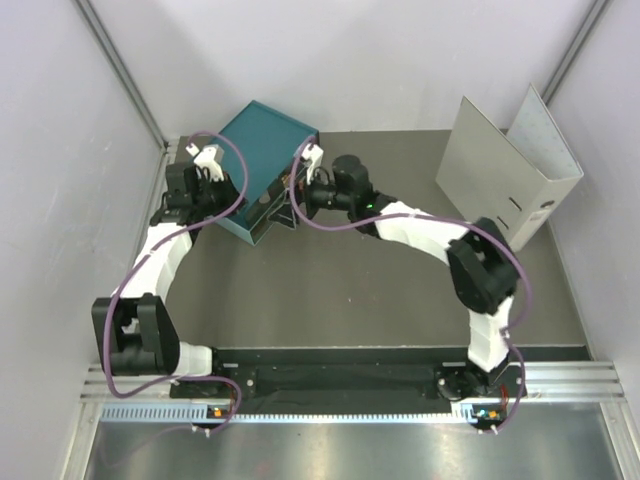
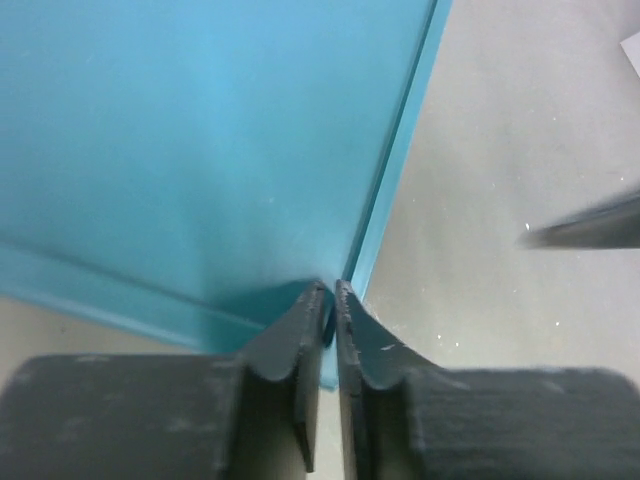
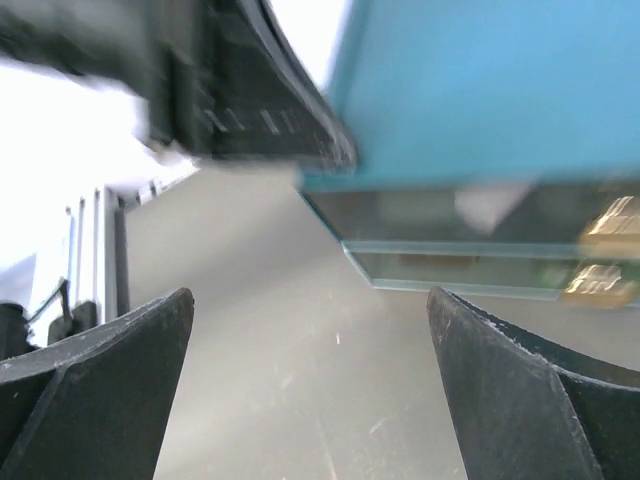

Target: Organize the makeup

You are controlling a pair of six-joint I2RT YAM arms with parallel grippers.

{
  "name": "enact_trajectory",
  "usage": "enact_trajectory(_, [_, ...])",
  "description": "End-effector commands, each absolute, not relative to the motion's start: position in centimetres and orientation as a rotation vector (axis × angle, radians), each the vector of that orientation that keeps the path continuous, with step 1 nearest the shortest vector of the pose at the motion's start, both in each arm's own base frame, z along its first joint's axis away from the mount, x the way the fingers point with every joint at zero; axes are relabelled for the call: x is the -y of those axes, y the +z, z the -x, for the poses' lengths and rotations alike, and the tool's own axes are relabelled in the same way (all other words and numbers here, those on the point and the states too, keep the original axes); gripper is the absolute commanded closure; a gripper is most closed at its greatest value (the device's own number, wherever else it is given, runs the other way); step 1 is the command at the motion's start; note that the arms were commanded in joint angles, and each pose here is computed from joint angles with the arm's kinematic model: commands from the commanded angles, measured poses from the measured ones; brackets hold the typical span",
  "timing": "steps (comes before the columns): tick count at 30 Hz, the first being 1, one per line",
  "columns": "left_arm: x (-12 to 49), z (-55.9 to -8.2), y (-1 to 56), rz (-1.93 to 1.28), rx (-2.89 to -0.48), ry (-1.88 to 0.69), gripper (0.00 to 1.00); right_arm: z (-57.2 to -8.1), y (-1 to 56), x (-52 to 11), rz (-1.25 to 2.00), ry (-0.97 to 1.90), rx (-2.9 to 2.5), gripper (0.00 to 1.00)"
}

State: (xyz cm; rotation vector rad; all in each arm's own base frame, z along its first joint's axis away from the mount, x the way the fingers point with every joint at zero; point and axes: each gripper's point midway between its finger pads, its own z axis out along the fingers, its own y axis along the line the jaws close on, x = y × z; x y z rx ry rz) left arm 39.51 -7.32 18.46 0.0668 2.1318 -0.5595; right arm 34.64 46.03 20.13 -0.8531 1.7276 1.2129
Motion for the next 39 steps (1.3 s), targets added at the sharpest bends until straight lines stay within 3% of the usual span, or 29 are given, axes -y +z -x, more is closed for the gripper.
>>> enact_trajectory(1, [8.1,-34.5,15.4,-0.021,-2.347,-0.61,0.77,-34.0,26.6,-44.0,0.874,1.109,-1.572,0.0])
enact_trajectory(6, [8.1,-35.3,20.0,-0.023,-2.223,-0.593,0.54,-34.9,27.6,-41.6,0.805,1.009,-1.606,0.0])
enact_trajectory(7, [8.1,-35.1,20.2,-0.023,-2.232,-0.597,0.02,-34.9,27.6,-41.3,0.8,1.003,-1.614,0.0])
enact_trajectory(18, [9.2,-35.0,23.4,-0.081,-2.164,-0.671,0.01,-36.2,25.7,-34.8,0.613,0.743,-1.79,0.01])
enact_trajectory(39, [18.0,-31.7,20.7,-0.377,-2.148,-0.815,0.01,-34.1,17.1,-22.1,0.313,0.351,-2.076,0.0])
